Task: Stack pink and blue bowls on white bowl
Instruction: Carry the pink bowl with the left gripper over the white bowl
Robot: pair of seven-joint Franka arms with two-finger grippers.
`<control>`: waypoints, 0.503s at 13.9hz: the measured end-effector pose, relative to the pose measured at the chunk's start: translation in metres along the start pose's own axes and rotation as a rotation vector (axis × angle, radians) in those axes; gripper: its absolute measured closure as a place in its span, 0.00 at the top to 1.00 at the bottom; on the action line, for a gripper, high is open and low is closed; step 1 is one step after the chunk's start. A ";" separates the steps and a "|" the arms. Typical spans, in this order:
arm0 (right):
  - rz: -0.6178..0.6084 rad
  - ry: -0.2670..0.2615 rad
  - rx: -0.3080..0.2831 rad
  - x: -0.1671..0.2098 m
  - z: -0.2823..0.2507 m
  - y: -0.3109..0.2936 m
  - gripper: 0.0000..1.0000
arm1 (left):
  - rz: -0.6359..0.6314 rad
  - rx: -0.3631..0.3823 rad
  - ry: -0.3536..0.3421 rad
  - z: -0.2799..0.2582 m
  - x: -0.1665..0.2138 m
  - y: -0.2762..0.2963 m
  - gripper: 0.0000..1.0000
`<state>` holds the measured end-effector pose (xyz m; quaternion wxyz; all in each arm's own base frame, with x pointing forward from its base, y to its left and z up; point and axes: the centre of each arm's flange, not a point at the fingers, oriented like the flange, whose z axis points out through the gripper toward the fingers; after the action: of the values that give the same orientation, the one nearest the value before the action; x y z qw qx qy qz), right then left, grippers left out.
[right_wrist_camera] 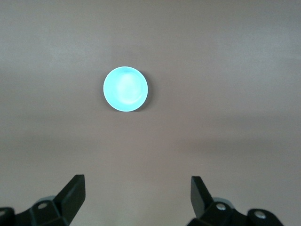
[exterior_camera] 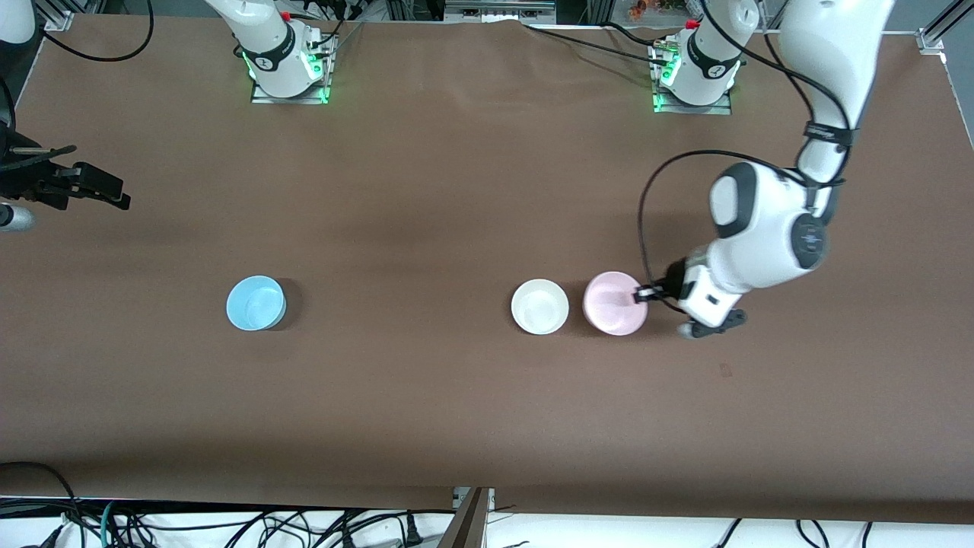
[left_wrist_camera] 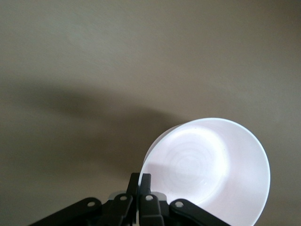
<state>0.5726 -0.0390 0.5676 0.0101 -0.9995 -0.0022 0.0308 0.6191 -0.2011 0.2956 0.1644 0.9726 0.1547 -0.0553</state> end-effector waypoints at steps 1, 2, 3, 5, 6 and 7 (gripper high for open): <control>0.000 0.000 0.000 0.000 0.000 0.000 1.00 | 0.003 0.018 -0.005 0.011 -0.011 0.019 0.03; 0.000 0.000 0.000 0.000 0.000 0.000 1.00 | 0.004 0.037 -0.008 0.023 -0.022 0.038 0.03; 0.001 0.000 0.000 0.000 0.000 0.000 1.00 | 0.004 0.054 -0.005 0.034 -0.032 0.054 0.03; 0.002 0.000 0.000 0.000 0.000 0.001 1.00 | 0.018 0.075 0.001 0.052 -0.046 0.077 0.03; 0.002 0.000 0.000 0.000 0.000 0.001 1.00 | 0.024 0.074 0.008 0.057 -0.050 0.084 0.03; 0.002 0.000 0.000 0.000 0.000 0.001 1.00 | 0.030 0.064 0.022 0.060 -0.050 0.088 0.03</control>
<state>0.5725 -0.0401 0.5677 0.0101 -0.9995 -0.0013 0.0306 0.5964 -0.3150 0.2738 0.1322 0.9801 0.1403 -0.0470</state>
